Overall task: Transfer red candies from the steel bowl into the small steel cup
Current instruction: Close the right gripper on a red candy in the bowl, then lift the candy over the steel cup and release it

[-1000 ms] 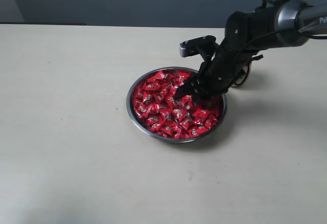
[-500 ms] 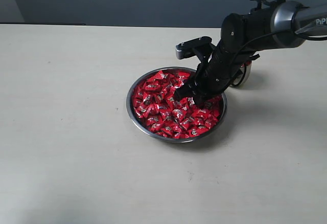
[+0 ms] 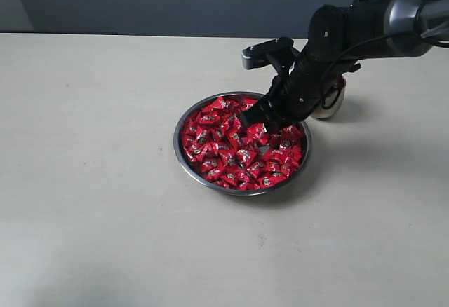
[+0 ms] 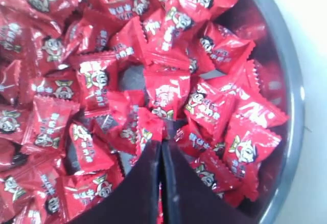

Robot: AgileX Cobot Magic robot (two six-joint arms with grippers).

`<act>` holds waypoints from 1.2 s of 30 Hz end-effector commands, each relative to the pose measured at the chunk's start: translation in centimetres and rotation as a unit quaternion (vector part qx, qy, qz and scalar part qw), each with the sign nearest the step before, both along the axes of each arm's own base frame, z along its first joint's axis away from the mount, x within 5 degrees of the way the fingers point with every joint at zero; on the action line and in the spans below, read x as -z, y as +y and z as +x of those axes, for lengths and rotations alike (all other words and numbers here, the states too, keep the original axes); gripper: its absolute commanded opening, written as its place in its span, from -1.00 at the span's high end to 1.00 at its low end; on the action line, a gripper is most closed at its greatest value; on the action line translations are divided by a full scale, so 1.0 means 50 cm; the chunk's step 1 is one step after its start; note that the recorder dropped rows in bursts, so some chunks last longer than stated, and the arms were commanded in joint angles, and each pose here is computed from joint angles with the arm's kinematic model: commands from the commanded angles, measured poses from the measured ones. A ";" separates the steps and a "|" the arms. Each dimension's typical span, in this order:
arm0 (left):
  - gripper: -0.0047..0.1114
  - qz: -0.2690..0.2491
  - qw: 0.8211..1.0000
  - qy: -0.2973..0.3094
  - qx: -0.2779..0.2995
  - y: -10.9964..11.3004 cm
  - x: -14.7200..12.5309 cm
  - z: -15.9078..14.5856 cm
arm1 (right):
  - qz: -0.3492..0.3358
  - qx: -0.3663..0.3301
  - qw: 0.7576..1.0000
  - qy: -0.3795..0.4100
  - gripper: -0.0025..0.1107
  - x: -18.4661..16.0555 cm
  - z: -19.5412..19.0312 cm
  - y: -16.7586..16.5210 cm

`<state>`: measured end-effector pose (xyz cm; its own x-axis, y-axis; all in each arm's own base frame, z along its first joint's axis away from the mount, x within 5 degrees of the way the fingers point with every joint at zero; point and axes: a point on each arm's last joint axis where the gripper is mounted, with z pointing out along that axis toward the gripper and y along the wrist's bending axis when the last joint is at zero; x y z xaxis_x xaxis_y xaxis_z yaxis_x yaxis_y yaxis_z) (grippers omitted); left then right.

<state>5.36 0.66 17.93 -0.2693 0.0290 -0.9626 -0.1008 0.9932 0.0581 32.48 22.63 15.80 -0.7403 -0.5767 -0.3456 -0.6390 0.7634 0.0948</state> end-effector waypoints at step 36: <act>0.91 0.000 1.000 -0.011 0.000 0.000 -0.007 -0.001 | -0.101 0.158 0.979 -0.085 0.97 -0.113 0.175 -0.154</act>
